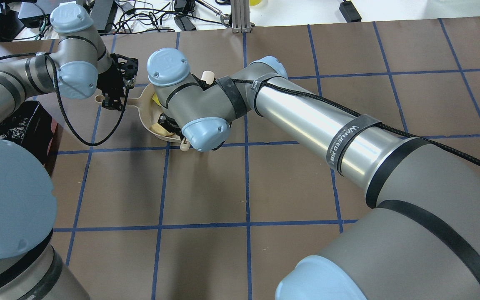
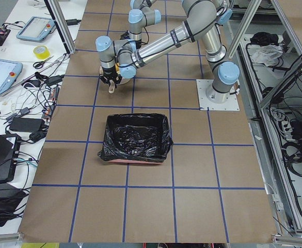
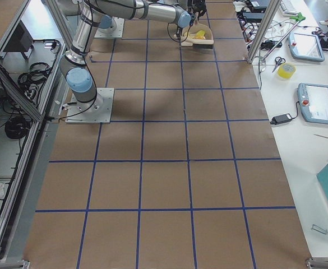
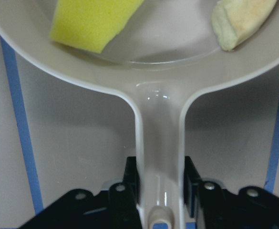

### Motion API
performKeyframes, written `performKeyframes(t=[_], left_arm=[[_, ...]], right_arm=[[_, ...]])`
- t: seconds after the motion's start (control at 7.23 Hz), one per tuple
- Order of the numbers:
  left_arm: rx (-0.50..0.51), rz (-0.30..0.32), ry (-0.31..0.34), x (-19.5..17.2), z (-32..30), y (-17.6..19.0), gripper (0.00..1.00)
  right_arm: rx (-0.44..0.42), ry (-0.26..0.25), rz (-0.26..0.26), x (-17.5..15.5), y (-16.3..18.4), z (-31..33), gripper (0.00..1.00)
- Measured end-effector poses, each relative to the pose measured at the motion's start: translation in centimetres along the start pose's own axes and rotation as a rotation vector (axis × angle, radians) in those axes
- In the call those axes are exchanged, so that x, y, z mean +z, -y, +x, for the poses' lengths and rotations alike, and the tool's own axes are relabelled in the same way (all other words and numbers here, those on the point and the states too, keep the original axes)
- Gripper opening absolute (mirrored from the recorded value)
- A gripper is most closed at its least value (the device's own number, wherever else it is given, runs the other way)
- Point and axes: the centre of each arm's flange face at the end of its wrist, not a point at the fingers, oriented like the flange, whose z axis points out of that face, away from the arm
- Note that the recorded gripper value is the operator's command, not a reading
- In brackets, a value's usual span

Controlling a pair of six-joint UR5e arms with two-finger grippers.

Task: Sweep and dump trash into bin
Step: 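Sweep the brown potato into the dustpan with the right-held brush, then lift the loaded dustpan with the left gripper while the right withdraws the brush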

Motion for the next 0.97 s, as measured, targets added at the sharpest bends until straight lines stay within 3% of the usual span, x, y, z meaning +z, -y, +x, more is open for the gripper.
performKeyframes(t=[0.55,0.97], left_arm=[[0.007,-0.002,0.001,-0.1,0.0,0.5,0.00],[0.009,-0.001,0.001,0.0,-0.1,0.5,0.00]], right_arm=[[-0.034,0.030,0.014,-0.5,-2.8,-2.4,0.00],[-0.045,0.036,0.037,-2.0,-1.1,-1.6,0.00]])
